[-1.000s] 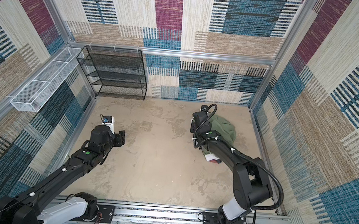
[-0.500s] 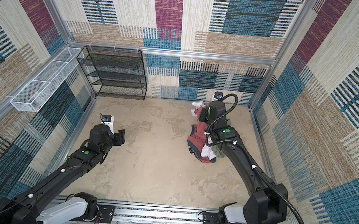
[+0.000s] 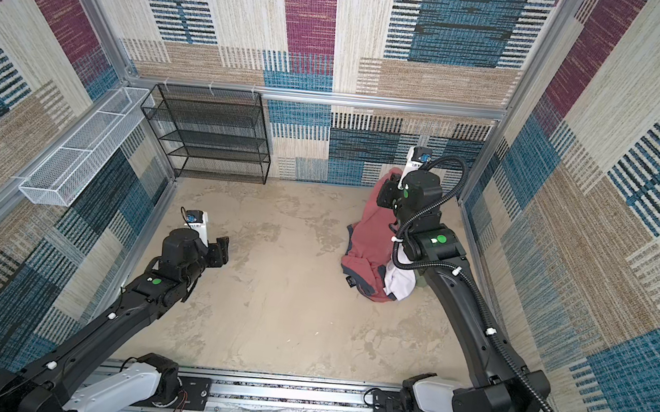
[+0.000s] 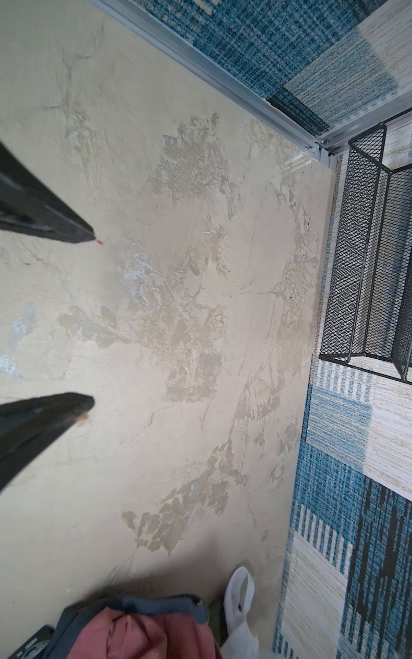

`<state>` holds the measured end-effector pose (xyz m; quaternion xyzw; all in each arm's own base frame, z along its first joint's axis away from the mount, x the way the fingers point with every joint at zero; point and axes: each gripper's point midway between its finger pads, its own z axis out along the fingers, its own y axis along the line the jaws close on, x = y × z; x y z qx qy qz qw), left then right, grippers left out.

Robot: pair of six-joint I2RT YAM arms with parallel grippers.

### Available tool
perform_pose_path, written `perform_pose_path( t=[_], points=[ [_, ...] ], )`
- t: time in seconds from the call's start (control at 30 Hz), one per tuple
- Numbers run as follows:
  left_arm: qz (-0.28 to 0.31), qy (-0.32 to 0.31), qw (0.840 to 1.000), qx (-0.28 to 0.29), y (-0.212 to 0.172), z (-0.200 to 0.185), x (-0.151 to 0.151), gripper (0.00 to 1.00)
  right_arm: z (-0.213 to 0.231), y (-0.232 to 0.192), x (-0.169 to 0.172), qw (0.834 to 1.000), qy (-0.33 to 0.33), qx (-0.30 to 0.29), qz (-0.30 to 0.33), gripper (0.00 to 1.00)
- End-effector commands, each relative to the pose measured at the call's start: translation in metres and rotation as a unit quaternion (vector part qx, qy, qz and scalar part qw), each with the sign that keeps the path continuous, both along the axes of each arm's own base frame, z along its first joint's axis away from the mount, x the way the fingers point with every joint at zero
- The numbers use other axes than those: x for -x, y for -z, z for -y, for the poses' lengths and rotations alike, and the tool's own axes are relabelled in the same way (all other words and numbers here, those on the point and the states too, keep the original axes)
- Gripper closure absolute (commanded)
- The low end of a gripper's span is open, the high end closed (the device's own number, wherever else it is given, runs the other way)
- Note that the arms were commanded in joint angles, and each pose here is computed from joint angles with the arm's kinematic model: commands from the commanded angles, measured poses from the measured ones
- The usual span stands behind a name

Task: Pick out a specific cloth from the pile
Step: 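Lift the pink cloth out from under the green shirt with the right gripper, then raise the pink cloth high and carry it toward the left gripper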

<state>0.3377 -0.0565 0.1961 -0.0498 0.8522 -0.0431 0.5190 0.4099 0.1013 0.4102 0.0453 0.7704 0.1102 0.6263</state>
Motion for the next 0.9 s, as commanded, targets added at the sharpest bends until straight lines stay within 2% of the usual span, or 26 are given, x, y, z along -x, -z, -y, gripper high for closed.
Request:
perform_pose_path(
  t=[0.0,0.2,0.4,0.6,0.87],
  points=[
    [0.004,0.000,1.000,0.017,-0.008,0.002,0.001,0.30,-0.017,-0.026,0.005,0.998,-0.052,-0.008,0.024,1.00],
    [0.003,-0.012,0.999,0.038,-0.034,0.000,0.007,0.31,-0.054,-0.074,0.006,0.990,-0.128,-0.008,0.062,1.00],
    [0.015,0.007,0.998,0.068,-0.077,0.006,0.022,0.32,-0.135,-0.115,0.006,0.972,-0.214,0.022,0.089,1.00],
    [0.023,0.033,0.995,0.095,-0.112,0.012,0.045,0.32,-0.214,-0.146,0.012,0.947,-0.297,0.026,0.122,1.00],
    [0.032,0.057,0.990,0.125,-0.129,0.018,0.063,0.34,-0.279,-0.159,0.025,0.911,-0.377,-0.017,0.166,1.00]
  ],
)
